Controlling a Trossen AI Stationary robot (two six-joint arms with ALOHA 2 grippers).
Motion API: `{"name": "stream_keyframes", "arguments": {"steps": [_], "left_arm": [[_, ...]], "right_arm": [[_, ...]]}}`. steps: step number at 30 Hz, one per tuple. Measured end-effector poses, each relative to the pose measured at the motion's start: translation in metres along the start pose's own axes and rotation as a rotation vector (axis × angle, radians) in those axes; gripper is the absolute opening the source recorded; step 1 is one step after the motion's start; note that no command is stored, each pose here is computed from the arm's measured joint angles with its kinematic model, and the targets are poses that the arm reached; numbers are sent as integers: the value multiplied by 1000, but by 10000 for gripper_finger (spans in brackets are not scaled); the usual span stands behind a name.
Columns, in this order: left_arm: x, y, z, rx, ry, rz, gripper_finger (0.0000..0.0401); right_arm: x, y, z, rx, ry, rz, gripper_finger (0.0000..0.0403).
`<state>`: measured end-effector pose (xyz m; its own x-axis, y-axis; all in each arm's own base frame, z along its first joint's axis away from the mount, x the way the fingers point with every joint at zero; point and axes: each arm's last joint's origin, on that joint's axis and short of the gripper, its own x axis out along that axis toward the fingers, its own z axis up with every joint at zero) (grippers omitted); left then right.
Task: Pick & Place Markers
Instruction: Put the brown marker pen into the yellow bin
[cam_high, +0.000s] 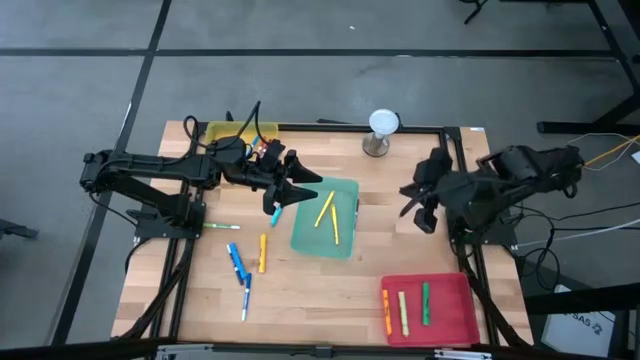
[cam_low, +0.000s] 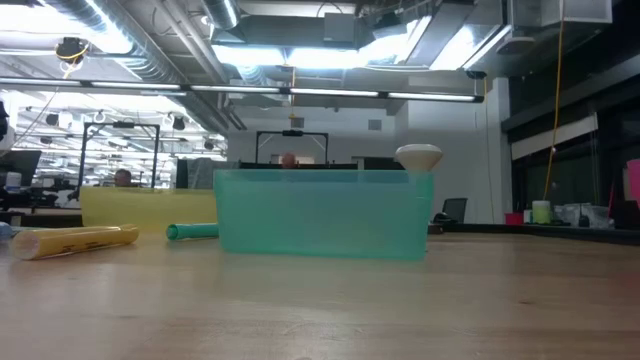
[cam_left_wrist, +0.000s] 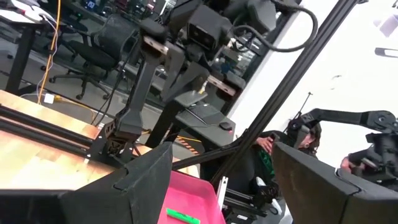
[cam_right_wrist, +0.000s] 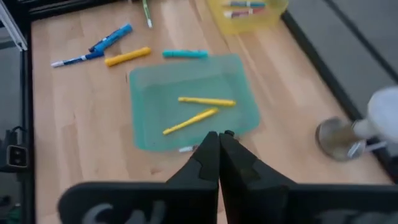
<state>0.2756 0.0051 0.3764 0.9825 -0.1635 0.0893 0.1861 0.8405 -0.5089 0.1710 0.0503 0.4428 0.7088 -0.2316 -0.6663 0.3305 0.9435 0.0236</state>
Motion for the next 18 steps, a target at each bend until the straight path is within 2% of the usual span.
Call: {"name": "stream_keyframes", "arguments": {"steps": [8,14,18], "left_arm": [[0,0,0,1,-1,0,267],[0,0,0,1,-2,-1,267],[0,0,0,1,-4,-2,267]], "right_arm": [[-2,-12,21,-108,-175,-6,0],[-11,-26,41,-115,-359,0,0],[-15,-37,48,-121,-420,-10,0]]}}
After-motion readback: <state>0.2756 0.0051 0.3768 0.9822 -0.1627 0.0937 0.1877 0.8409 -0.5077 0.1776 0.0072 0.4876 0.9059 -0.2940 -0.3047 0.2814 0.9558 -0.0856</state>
